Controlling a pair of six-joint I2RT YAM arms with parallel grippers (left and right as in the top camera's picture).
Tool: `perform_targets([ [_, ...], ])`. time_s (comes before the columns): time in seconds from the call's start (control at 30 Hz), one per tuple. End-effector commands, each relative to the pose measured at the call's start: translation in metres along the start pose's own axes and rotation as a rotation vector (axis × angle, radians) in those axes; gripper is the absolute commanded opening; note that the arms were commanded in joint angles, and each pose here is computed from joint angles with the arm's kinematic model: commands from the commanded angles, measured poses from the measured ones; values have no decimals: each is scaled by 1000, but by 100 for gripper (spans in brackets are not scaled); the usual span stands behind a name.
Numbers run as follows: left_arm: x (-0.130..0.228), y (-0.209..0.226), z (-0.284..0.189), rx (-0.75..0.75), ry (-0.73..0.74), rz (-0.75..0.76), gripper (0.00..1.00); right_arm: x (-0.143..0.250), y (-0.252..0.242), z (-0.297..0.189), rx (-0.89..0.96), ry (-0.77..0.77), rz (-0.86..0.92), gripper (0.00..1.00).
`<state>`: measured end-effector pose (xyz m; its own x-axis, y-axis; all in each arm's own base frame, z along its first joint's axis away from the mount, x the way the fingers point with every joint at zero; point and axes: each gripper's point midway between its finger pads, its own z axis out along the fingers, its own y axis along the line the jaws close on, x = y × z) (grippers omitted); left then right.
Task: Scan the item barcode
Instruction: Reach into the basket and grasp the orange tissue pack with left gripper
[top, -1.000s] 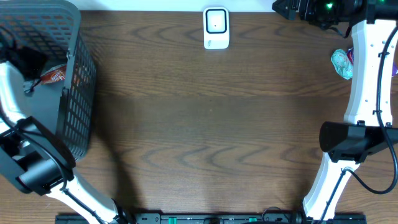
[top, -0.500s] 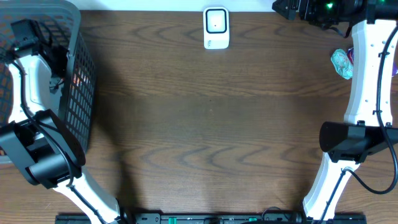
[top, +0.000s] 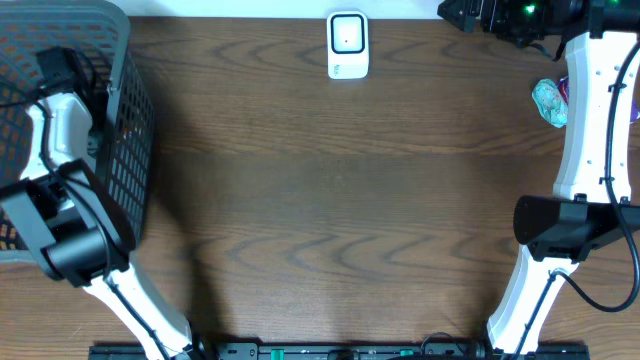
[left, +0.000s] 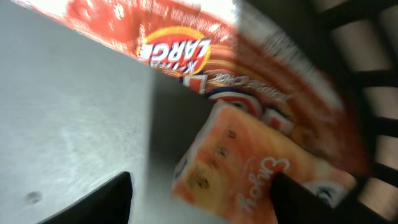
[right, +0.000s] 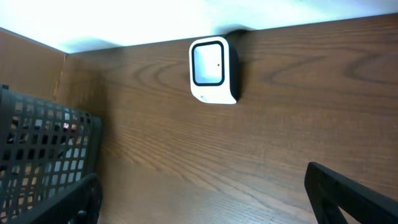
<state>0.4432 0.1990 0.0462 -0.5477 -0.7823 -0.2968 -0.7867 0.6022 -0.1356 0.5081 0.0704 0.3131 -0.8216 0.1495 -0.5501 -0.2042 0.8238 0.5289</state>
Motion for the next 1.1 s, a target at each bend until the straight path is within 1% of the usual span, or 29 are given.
perform_targets([
  [0.0, 12, 11, 24, -44, 46, 42, 50, -1, 4, -1, -18, -1, 4, 99],
  [0.07, 12, 11, 25, -43, 44, 44, 34, -1, 4, -1, -18, -1, 4, 99],
  [0.1, 10, 10, 23, -39, 37, 43, 28, -1, 4, -1, -18, -1, 4, 99],
  [0.17, 6, 8, 20, -33, 24, 41, 12, -1, 4, -1, -18, -1, 4, 99],
  [0.2, 4, 7, 18, -30, 19, 41, 8, -1, 4, -1, -18, -1, 4, 99],
  [0.33, -6, 4, 0, -14, -11, 36, 7, -1, 4, -1, -18, -1, 4, 99],
  [0.47, -23, 2, -40, 29, -82, -34, 7, -1, 4, -1, -18, -1, 4, 99],
  [0.6, -48, 5, -107, 100, -213, -134, 7, -1, 4, -1, -18, -1, 4, 99],
  [0.77, -67, 14, -219, 221, -425, -212, 7, -1, 4, -1, -18, -1, 4, 99],
  [0.8, -64, 15, -261, 275, -495, -213, 7, -1, 4, -1, -18, -1, 4, 99],
  [0.87, -53, 9, -304, 372, -540, -192, 7, -1, 4, -1, -18, -1, 4, 99],
  [0.93, -36, -5, -339, 500, -544, -148, 7, -1, 4, -1, -18, -1, 4, 99],
  [0.97, -22, -16, -360, 588, -535, -108, 7, -1, 4, -1, -18, -1, 4, 99],
  [1.07, 16, -43, -403, 773, -498, -12, 7, -1, 4, -1, -18, -1, 4, 99],
])
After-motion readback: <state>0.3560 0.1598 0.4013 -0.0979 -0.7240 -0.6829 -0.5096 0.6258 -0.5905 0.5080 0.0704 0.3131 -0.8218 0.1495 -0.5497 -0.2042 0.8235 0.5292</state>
